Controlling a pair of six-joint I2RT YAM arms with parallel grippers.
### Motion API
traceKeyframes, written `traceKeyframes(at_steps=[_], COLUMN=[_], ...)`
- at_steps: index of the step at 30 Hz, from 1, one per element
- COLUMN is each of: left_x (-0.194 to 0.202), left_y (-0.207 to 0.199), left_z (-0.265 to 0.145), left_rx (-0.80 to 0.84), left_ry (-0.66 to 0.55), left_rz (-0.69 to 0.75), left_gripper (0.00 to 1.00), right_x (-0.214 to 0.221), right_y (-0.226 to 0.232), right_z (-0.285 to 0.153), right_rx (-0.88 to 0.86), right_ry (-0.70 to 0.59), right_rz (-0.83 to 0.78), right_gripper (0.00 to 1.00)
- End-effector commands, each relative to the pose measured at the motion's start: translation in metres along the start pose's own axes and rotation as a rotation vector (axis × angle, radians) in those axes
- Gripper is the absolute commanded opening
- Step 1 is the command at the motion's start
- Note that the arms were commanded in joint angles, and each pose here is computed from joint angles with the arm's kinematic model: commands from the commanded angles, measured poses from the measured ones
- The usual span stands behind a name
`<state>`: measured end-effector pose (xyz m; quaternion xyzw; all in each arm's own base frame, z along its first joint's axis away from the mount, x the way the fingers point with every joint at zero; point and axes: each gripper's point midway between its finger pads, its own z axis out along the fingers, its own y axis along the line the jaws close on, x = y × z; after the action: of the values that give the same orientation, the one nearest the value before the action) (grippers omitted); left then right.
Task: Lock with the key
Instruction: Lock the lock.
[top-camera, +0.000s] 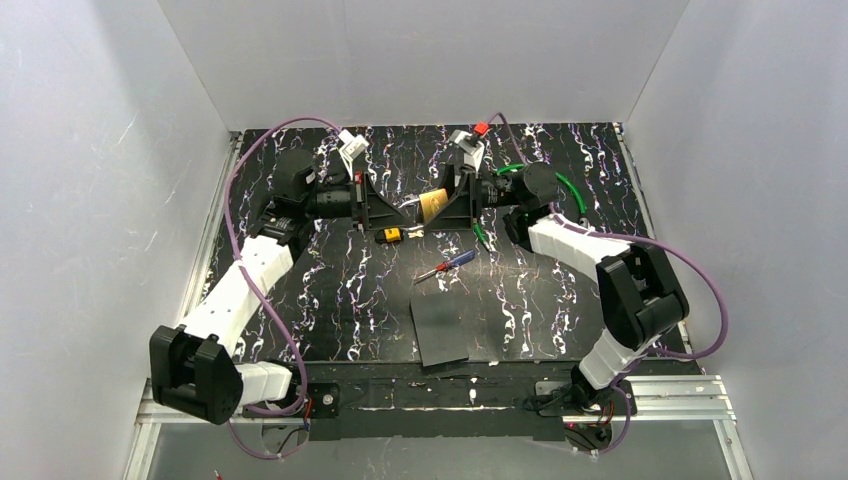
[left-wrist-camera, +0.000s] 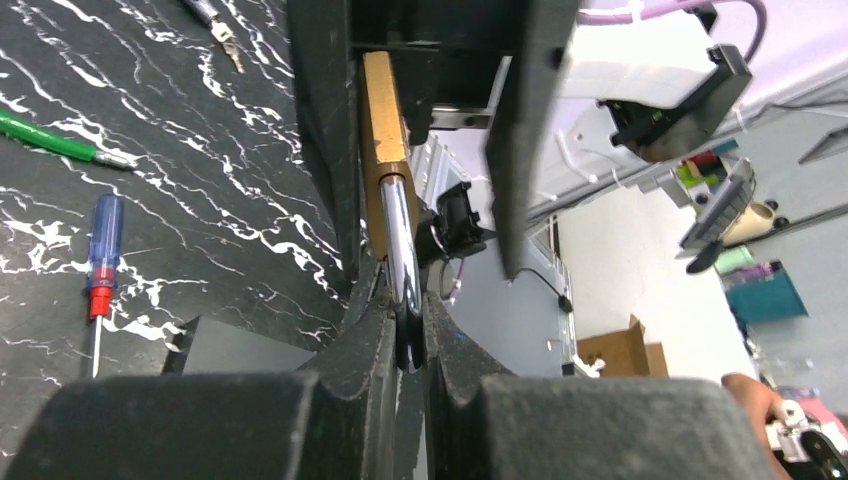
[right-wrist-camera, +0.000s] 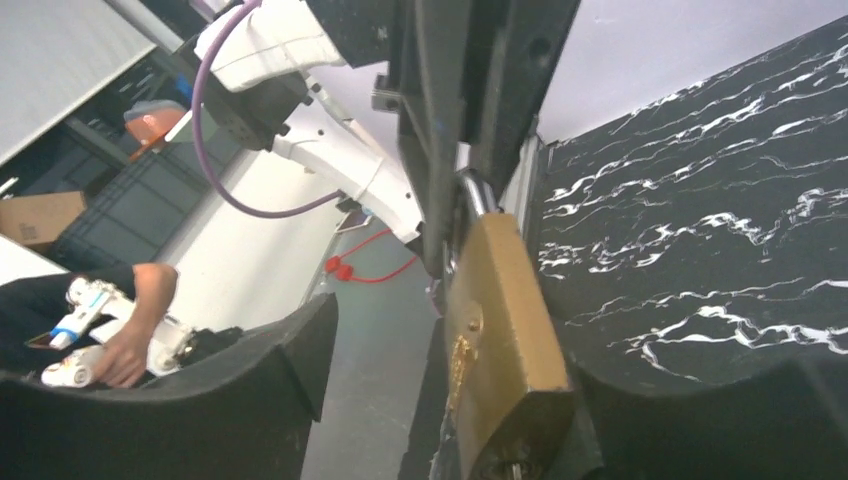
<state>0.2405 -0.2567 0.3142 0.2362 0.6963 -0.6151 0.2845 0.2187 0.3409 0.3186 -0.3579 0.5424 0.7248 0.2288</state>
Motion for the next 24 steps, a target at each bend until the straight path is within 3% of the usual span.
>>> traceKeyframes(at_steps=[1,8,14,19,24], left_x=[-0.001,0.016,0.028,0.031,0.037], left_y=[-0.003,-0.01,-0.02,-0.033,-0.037], left_z=[-0.001,-0.013,-0.02,-0.026,-0.029], left_rx=[-0.001,-0.024,0.003,0.061,0.089], left_ry=[-0.012,0.06,0.091,0.116,0.134], left_rz=[0.048,0.101,0.113,0.137,0.152], left_gripper=[0.0,0.0,0.0,0.0,0.0], right_x=[-0.031,-0.034,-0.029,-0.013,0.005], right_y=[0.041,0.03,0.025,0.019,0.003], right_z=[-0.005,-0.038,-0.048,-0.053,-0.06], right_rx=[-0.02,0.072,0.104,0.12,0.185], right_ry=[-0.089,-0.082,-0.057,0.013,0.078], right_rz=[-0.204,-0.23,-0.235,-0.226,-0.255], right_gripper=[0.77,0.81,0.75,0.63,0.63])
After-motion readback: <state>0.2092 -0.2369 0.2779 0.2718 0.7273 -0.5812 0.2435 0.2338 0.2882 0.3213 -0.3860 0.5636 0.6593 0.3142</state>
